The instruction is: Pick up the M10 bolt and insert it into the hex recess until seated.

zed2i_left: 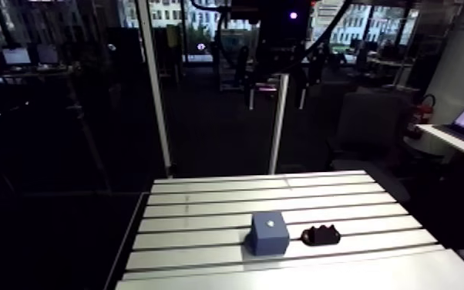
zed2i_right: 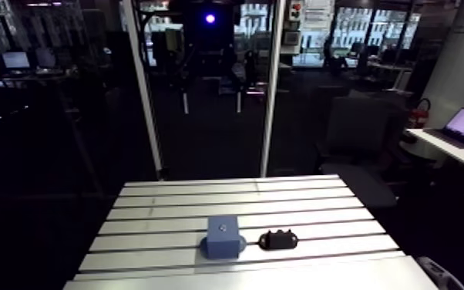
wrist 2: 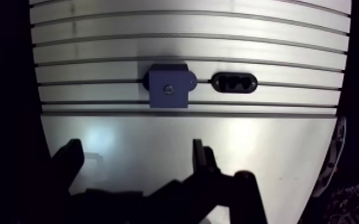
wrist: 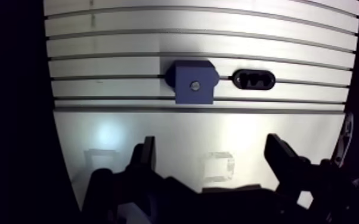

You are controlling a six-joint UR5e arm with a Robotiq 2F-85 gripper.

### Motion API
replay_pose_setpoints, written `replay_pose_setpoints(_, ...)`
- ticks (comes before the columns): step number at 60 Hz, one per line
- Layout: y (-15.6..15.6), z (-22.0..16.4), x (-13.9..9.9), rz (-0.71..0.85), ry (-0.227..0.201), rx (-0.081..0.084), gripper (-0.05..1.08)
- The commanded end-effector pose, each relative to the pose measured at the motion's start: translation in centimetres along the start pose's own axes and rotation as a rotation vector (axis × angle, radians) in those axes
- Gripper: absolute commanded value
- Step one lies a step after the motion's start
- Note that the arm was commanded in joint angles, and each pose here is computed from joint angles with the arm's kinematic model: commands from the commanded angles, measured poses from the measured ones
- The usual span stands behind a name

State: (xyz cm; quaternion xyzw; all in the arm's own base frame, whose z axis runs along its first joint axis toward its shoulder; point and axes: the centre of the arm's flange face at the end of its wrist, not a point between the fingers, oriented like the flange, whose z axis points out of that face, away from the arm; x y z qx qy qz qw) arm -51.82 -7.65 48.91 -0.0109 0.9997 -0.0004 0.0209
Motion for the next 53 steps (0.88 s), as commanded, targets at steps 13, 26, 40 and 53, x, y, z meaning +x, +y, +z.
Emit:
replay_pose_setpoints(13, 0.03, -0.19, 0.52, -0.001, 0.005, 0.006, 0.02)
replay_pose_setpoints(26, -0.05, 0.11, 0.46, -0.002, -0.001, 0.007, 0.02)
replay_pose_setpoints(40, -0.13, 0.18, 0.45, -0.004, -0.001, 0.006, 0.02)
replay_pose_setpoints(53, -0.13, 0.18, 0.45, -0.005, -0.001, 0.007, 0.02)
